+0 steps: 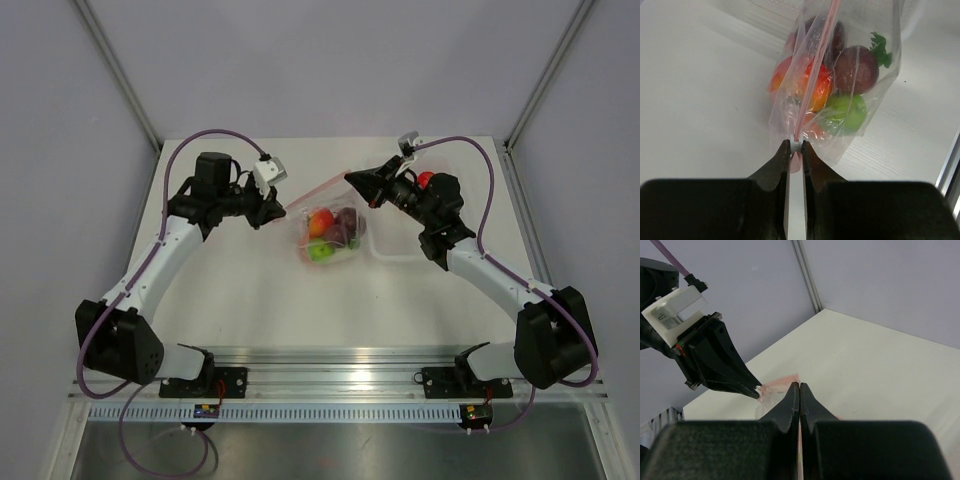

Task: Place the food in the zip-top bag and seal the zipper
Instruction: Zip the zipper food storage bag at the center of the board.

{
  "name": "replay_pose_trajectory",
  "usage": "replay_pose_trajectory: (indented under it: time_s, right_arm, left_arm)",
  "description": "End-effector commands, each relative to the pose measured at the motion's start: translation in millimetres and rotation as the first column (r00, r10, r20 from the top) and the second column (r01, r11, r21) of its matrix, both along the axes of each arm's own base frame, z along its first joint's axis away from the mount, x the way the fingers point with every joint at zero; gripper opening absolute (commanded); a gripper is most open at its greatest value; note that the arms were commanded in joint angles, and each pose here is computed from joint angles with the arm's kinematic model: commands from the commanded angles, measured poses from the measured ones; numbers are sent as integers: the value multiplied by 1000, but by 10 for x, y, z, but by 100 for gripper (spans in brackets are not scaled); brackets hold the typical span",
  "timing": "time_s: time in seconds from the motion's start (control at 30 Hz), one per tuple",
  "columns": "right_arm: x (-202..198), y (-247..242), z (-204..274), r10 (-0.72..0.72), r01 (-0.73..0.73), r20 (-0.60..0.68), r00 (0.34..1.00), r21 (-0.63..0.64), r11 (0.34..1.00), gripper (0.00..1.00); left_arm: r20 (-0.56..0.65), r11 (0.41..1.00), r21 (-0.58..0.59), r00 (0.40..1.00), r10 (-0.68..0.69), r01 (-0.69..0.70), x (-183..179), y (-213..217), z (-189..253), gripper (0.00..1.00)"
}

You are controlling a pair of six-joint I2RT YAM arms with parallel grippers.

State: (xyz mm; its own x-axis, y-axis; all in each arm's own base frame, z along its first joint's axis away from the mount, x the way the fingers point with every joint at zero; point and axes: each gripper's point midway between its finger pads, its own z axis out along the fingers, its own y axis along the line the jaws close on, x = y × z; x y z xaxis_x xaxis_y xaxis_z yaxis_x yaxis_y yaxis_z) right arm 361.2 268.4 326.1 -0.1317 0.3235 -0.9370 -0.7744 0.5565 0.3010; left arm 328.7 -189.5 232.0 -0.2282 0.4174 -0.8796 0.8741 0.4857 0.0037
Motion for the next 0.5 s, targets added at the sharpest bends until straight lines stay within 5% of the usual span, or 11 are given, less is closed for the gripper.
replay_pose_trajectory:
  time_s: [0.0, 0.47]
  right_arm:
    - [97, -245, 614, -132, 112, 173, 976, 117, 987, 0]
    - [72, -160, 541, -79, 65, 151, 985, 93, 994, 0]
  left_arm:
    - [-136, 996, 53, 987, 85, -78, -3, 184, -349, 0]
    - [-74, 987, 16, 984, 161, -160, 105, 303, -132, 0]
